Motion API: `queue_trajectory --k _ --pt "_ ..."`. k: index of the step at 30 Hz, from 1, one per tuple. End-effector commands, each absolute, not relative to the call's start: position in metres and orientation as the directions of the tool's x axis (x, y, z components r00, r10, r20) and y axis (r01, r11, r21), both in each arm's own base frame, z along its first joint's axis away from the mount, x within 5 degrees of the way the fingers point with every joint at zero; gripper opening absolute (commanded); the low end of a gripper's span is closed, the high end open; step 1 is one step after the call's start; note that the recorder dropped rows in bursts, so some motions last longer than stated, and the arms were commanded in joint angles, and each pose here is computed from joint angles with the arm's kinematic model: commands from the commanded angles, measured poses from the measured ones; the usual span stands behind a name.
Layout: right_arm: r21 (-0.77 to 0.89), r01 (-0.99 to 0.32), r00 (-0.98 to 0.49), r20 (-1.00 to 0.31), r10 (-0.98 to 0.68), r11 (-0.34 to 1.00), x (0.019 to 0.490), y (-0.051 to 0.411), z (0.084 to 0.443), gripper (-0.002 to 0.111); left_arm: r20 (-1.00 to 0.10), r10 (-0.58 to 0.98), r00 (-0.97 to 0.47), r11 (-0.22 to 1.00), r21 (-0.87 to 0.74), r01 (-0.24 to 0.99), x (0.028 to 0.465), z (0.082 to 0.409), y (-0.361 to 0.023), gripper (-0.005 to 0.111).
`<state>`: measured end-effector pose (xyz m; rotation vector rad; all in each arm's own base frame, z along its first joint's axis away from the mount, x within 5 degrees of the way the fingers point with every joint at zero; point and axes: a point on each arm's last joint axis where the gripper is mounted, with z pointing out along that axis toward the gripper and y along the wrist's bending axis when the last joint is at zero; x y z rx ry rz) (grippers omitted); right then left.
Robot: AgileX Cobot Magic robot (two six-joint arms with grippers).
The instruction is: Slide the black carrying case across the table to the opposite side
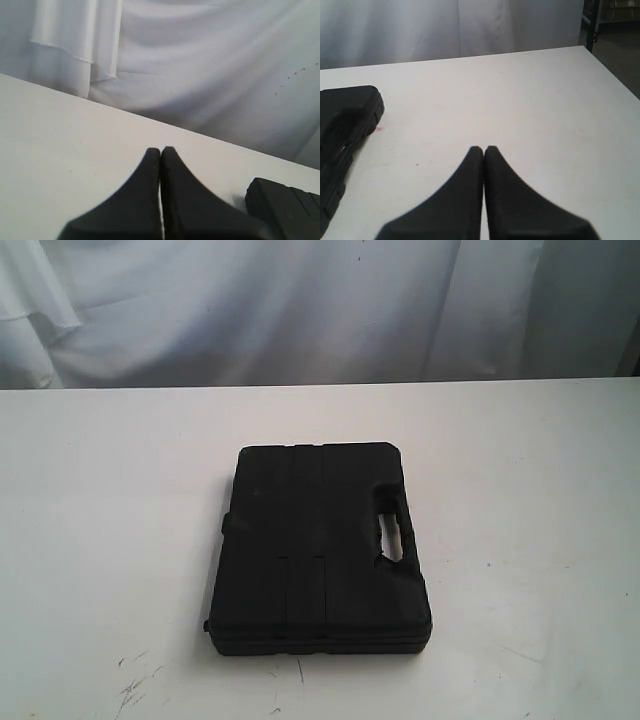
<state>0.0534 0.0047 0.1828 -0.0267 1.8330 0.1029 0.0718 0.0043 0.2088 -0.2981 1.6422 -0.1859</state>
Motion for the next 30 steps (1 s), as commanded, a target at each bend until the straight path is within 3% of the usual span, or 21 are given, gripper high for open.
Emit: queue_trajectory --k 1,6,12,30 --pt "0.046 -0.074 -0.258 -0.966 0.026 0.996 0.053 0.004 0.182 0.000 -0.947 -0.277 -0.162 0.959 -0.262 -0.112 0.066 0.199 0.005 0.000" --pt "0.046 -0.074 -0.258 -0.966 0.026 0.996 0.053 0.004 0.182 0.000 -0.965 -0.160 -0.210 0.986 -0.149 -0.069 0.061 0.195 0.002 0.000" --pt "0.046 -0.074 -0.258 -0.966 0.026 0.996 0.053 0.004 0.182 0.000 -0.952 -0.155 -0.264 0.988 -0.141 -0.070 0.054 0.188 0.001 0.000" --pt "0.046 -0.074 -0.258 -0.966 0.026 0.996 0.053 0.004 0.182 0.000 -0.966 -0.062 -0.251 0.998 -0.052 -0.046 0.053 0.182 0.001 0.000"
